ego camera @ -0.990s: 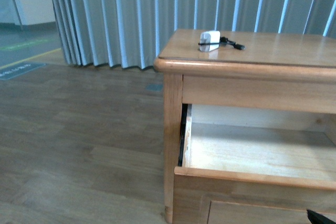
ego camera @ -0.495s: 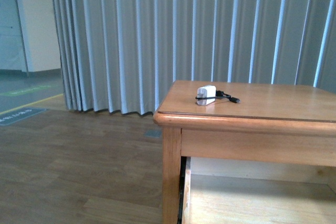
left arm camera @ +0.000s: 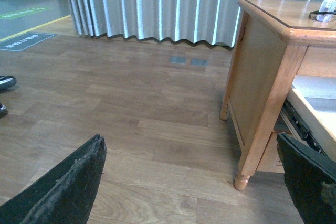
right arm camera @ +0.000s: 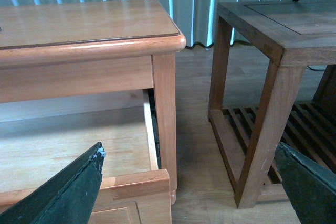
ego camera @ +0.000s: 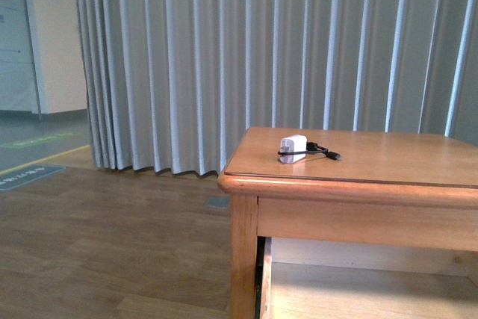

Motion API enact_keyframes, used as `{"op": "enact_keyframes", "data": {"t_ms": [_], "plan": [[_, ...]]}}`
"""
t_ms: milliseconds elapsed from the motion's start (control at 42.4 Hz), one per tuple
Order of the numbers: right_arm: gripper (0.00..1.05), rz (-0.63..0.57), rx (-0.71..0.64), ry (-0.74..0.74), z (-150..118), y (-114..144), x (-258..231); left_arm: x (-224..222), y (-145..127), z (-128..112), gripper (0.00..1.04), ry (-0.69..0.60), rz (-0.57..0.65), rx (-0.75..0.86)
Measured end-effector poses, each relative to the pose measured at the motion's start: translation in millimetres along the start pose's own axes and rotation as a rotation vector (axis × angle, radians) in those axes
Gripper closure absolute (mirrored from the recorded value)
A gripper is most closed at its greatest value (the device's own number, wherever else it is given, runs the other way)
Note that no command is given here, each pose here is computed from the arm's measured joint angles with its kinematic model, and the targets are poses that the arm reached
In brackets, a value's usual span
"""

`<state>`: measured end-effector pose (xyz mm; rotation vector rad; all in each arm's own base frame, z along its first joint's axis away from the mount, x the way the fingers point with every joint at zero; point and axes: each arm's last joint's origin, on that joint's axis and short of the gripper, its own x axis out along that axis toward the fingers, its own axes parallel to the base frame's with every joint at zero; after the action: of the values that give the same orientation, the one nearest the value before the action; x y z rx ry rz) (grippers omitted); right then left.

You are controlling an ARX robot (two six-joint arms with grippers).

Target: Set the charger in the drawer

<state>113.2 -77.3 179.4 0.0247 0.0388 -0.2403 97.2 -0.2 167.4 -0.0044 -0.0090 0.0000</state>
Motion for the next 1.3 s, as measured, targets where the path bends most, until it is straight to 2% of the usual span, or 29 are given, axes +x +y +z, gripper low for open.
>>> {"op": "enact_keyframes", "data": {"t_ms": [236,259,306,377,542,660,778,801,990,1061,1108,1249,1297], "plan": [[0.08,-0.001,0.002,0.000,0.0,-0.1,0.0,0.0,0.0,0.0,0.06,0.000,0.000,0.000],[0.10,0.031,0.002,-0.004,-0.8,-0.2,0.0,0.0,0.0,0.0,0.06,0.000,0.000,0.000],[0.20,0.147,-0.011,-0.027,-1.5,4.4,-1.6,0.0,0.0,0.0,0.06,0.000,0.000,0.000],[0.31,0.203,-0.009,-0.019,-5.5,12.8,-4.4,0.0,0.0,0.0,0.06,0.000,0.000,0.000],[0.56,0.217,-0.021,-0.035,-13.4,29.6,-11.0,0.0,0.0,0.0,0.06,0.000,0.000,0.000],[0.83,0.223,-0.016,-0.016,-16.6,40.3,-22.5,0.0,0.0,0.0,0.06,0.000,-0.001,0.000],[1.02,0.225,-0.023,-0.038,-15.9,47.5,-27.2,0.0,-0.1,0.0,0.06,0.000,-0.001,0.000],[1.03,0.226,-0.027,-0.038,-16.1,49.1,-27.6,0.0,0.0,0.0,0.06,0.000,0.000,0.000],[0.60,0.240,-0.028,-0.044,-15.7,51.4,-28.2,0.1,0.1,-0.1,0.06,0.001,0.010,-0.003],[0.45,0.240,-0.028,-0.044,-15.7,51.4,-28.2,3.3,-2.4,0.1,0.06,0.000,0.205,-0.135],[0.34,0.240,-0.028,-0.044,-15.7,51.5,-28.2,6.9,-5.1,1.3,0.06,0.002,0.258,-0.188],[0.09,0.240,-0.028,-0.043,-15.7,51.5,-28.2,27.2,-11.1,24.6,0.06,0.005,0.211,-0.237],[0.06,0.240,-0.027,-0.043,-15.7,51.5,-28.2,36.1,-14.1,32.8,0.06,0.011,0.179,-0.238]]}}
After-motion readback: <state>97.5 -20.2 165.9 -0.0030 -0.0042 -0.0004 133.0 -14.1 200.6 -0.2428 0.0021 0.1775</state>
